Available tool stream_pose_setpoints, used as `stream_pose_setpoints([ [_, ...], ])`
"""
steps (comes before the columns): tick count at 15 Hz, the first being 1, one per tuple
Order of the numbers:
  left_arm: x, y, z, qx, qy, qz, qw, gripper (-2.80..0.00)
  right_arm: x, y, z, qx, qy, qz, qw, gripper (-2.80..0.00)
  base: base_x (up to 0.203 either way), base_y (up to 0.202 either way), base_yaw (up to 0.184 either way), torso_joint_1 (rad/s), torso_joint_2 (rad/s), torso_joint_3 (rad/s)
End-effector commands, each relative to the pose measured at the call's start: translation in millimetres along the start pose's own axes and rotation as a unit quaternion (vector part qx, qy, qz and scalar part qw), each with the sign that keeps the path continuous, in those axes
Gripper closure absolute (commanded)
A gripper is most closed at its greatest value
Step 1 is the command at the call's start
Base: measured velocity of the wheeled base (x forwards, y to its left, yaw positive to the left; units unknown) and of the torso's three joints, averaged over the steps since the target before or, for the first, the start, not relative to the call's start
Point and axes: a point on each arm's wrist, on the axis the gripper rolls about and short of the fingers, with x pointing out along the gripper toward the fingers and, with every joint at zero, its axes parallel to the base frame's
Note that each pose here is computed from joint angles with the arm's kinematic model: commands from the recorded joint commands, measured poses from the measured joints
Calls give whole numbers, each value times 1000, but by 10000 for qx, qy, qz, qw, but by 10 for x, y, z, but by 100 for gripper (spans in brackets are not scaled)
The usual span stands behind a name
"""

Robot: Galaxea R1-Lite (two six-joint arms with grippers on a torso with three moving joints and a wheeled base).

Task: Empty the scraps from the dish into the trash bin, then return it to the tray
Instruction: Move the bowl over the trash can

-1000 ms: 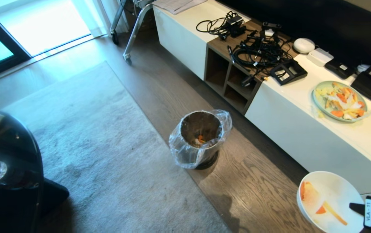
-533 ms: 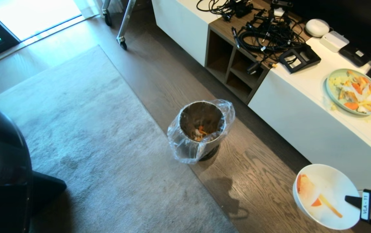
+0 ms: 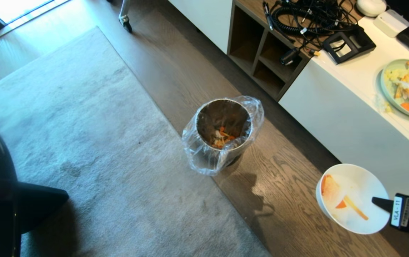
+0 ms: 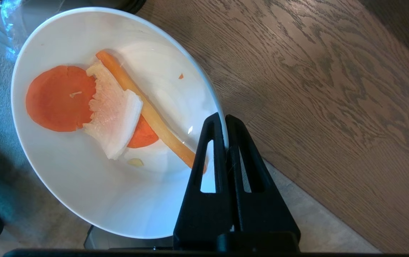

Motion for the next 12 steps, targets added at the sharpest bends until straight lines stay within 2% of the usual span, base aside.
stream_pose_setpoints([
  [1, 0, 0, 0, -3, -4, 4, 10000, 0, 14, 4, -5, -21, 23, -13, 10000, 0, 0, 0, 0, -1, -2, -193],
  [12, 0, 0, 0, -11, -4, 4, 10000, 0, 20, 13, 11, -28, -12, -12, 10000, 0, 0, 0, 0, 3, 2, -185],
])
